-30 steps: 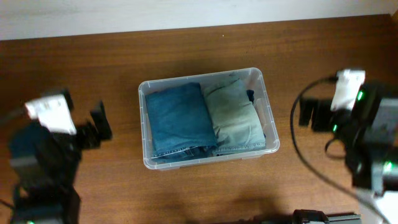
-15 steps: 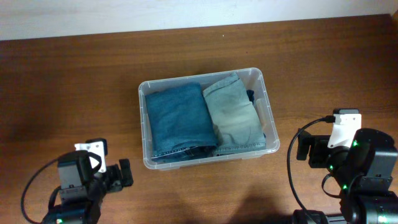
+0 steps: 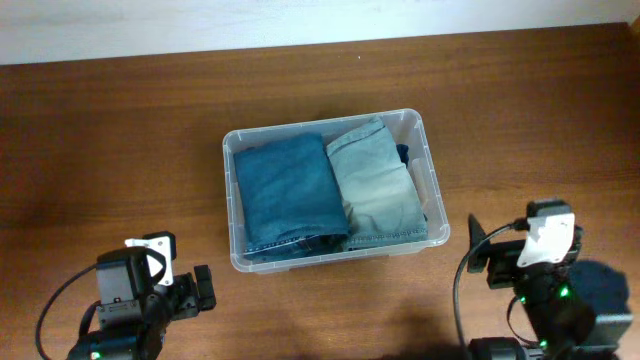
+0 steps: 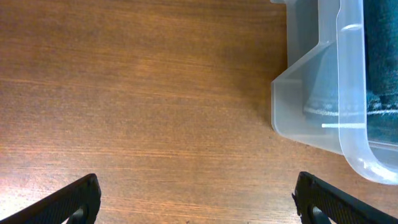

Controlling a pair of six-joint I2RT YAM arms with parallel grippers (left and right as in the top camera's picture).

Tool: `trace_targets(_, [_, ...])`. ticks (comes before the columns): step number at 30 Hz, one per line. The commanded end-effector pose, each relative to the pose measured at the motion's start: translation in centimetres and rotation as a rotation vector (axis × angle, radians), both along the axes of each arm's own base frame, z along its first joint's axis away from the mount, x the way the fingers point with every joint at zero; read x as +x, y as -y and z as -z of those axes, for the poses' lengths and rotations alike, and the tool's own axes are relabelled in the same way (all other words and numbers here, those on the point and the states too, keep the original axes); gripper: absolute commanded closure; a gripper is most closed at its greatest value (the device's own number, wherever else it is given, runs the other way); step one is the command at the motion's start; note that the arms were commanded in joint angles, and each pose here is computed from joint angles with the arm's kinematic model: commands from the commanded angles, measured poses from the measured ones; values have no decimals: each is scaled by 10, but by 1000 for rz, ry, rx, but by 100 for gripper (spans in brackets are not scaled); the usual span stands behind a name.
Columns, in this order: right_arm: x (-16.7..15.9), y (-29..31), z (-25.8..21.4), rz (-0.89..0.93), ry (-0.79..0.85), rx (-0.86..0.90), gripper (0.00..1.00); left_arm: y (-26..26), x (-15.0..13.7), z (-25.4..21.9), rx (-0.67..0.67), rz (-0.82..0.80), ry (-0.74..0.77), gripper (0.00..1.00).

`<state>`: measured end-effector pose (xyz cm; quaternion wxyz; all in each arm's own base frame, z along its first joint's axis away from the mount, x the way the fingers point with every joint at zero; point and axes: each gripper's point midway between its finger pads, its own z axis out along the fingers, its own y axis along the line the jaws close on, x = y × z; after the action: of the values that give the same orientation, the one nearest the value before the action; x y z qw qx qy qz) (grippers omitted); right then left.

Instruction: Pack container

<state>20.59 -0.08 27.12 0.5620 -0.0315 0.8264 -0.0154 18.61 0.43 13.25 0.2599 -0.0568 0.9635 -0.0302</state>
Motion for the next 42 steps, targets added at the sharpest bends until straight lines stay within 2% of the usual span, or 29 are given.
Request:
trace_targets(1, [5,-10,31,-60,57,12,2,2,1,0,-7,10,2,1])
trace_targets(9, [28,-20,57,-132,354,1,1,2,1,0,-7,10,2,1])
trace_targets(14, [38,-12,79,-91,422,-16,1,2,1,0,-7,10,2,1])
trace_targets(18, [40,-12,112,-93,313,-3,2,2,1,0,-6,10,3,1])
trace_targets(38, [40,-12,113,-93,308,-2,2,2,1,0,-7,10,3,1])
trace_targets(42, [40,-12,113,-93,308,-2,2,2,-4,-21,7,10,134,1])
